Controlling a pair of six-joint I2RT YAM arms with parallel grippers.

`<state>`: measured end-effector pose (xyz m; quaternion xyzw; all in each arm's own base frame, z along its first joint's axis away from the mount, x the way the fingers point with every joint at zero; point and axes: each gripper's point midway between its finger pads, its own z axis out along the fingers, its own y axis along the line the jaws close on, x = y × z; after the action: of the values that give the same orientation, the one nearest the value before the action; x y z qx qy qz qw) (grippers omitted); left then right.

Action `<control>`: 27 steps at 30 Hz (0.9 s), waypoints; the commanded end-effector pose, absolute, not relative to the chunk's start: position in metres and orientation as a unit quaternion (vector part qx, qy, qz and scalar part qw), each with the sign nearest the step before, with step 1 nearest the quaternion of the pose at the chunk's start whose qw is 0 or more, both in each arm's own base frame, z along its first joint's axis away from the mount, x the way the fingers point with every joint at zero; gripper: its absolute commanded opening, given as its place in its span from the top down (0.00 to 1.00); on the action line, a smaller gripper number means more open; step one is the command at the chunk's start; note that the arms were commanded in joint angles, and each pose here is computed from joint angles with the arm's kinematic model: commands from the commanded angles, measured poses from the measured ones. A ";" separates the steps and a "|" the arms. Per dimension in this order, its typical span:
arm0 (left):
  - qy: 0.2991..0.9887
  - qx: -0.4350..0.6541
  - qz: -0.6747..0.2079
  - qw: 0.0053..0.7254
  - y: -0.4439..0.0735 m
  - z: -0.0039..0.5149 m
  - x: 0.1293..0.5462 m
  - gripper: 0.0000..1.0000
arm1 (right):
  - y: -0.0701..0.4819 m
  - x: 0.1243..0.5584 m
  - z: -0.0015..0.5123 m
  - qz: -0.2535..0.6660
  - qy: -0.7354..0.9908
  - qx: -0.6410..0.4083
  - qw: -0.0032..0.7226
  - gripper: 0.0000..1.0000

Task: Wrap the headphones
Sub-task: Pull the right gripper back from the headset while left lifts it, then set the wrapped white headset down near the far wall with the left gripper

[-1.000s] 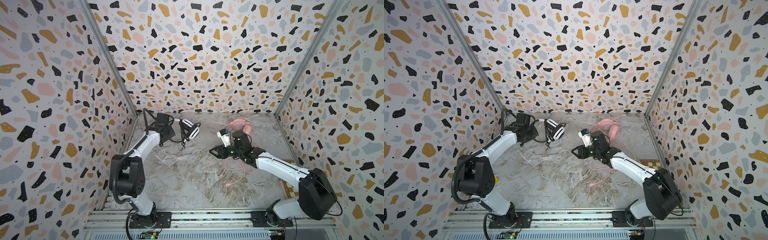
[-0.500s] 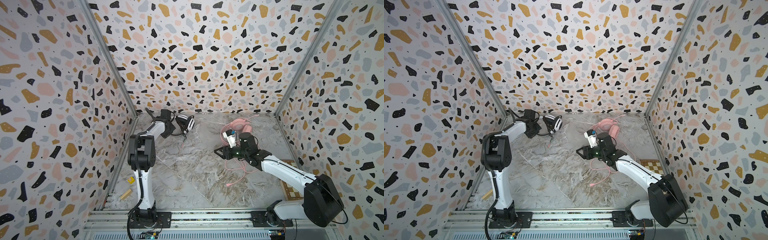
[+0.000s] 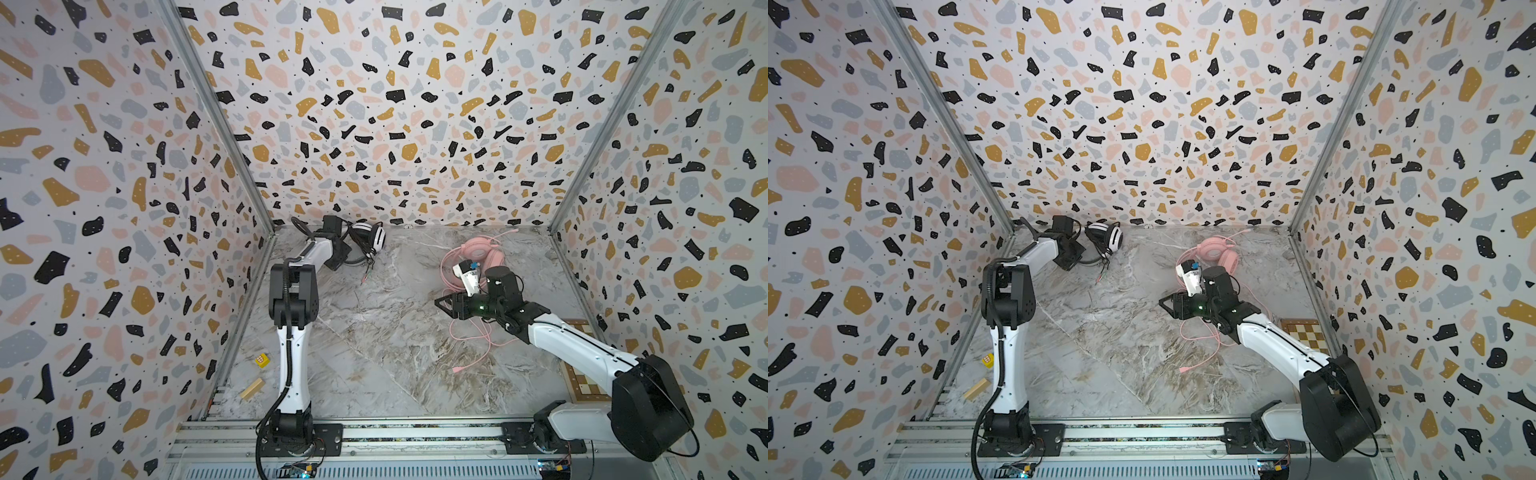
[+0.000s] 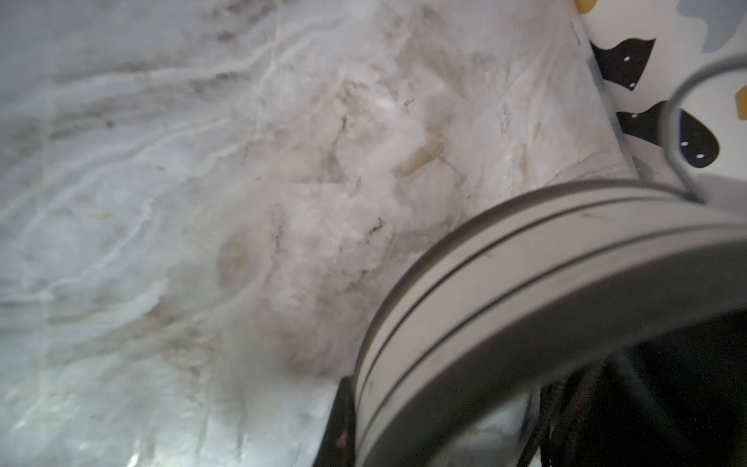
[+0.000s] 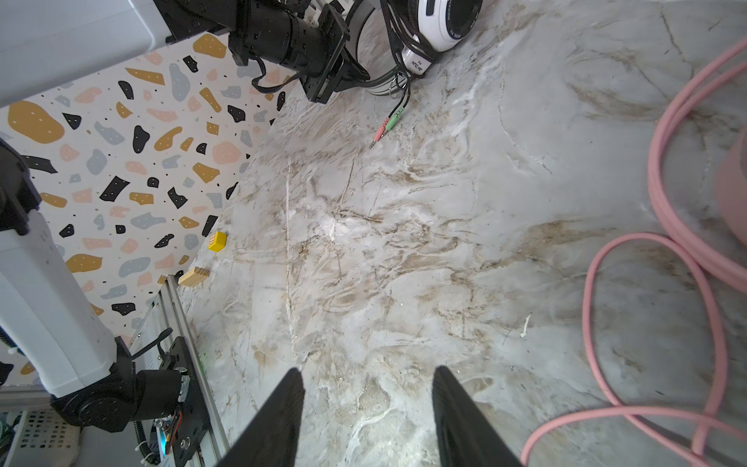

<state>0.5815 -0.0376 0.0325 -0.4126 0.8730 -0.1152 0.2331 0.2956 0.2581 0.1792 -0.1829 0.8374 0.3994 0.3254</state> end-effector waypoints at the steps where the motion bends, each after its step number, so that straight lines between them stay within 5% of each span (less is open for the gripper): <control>1: 0.854 -0.417 -0.161 0.267 -0.039 0.062 0.600 1.00 | 0.257 0.293 0.186 0.404 0.828 -0.192 0.337 0.47; 14: 0.873 -0.356 -0.131 0.307 -0.026 0.093 0.590 0.69 | 0.249 0.297 0.185 0.393 0.833 -0.184 0.344 0.47; 15: 0.874 -0.354 -0.122 0.311 -0.022 0.096 0.587 0.56 | 0.247 0.298 0.185 0.392 0.833 -0.182 0.345 0.47; 16: 0.874 -0.351 -0.109 0.317 -0.018 0.100 0.583 0.09 | 0.245 0.300 0.187 0.391 0.833 -0.180 0.349 0.47; 17: 0.872 -0.352 -0.099 0.325 -0.014 0.104 0.578 0.00 | 0.242 0.303 0.187 0.388 0.834 -0.176 0.351 0.47; 27: 0.837 -0.316 -0.090 0.437 0.001 0.186 0.536 0.00 | 0.167 0.344 0.204 0.311 0.845 -0.091 0.425 0.47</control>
<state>0.5380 -0.0114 0.1360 -0.3329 0.8661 -0.1032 0.3583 0.3342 0.1922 0.1927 -0.1131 0.8443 0.3473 0.3921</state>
